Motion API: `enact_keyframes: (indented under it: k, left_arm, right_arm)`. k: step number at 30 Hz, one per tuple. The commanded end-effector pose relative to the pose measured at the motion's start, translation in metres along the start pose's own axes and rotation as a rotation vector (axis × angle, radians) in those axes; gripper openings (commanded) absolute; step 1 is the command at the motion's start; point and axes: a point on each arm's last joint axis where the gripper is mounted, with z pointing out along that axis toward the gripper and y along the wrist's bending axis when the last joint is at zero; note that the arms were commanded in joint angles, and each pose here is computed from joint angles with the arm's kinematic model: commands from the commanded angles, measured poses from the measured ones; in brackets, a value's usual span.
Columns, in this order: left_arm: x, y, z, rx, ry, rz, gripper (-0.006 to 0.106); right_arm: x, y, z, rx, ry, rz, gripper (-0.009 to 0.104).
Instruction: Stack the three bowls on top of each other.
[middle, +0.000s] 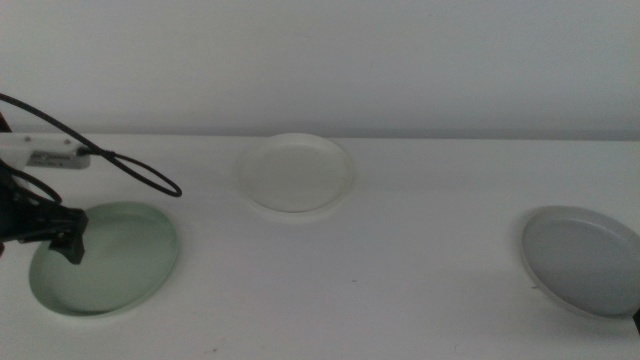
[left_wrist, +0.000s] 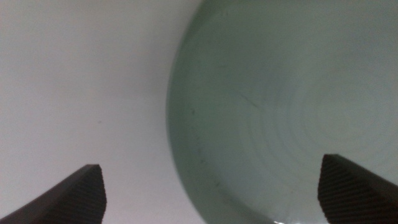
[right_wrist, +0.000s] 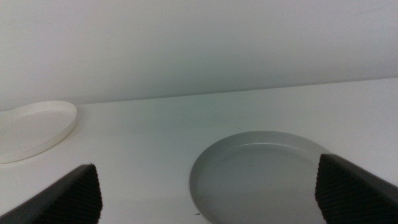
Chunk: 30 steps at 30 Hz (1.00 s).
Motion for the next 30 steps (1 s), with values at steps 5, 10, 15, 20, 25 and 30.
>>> enact_keyframes:
  k: [5,10,15,20,25,30]
  left_arm:
    - [-0.006,0.001,0.012,0.010,-0.003,0.001,0.091]
    - [-0.007,0.002,0.014,0.001,-0.018,0.005,0.091]
    - [-0.009,0.005,0.020,-0.007,-0.027,0.007,0.091]
    - [-0.009,0.009,0.031,0.006,-0.004,-0.018,0.090]
    - [-0.009,0.009,0.038,0.013,0.004,-0.023,0.083]
    - [-0.009,0.008,0.038,0.017,0.006,-0.027,0.062]
  right_arm:
    - [0.012,-0.001,0.001,0.006,-0.008,-0.014,0.092]
    - [0.012,-0.001,0.001,0.006,-0.008,-0.014,0.092]
    - [0.012,-0.001,0.001,0.006,-0.008,-0.014,0.092]
    - [0.012,-0.001,0.001,0.006,-0.008,-0.014,0.092]
    - [0.012,-0.001,0.001,0.006,-0.008,-0.014,0.092]
    - [0.012,-0.001,0.001,0.006,-0.008,-0.014,0.092]
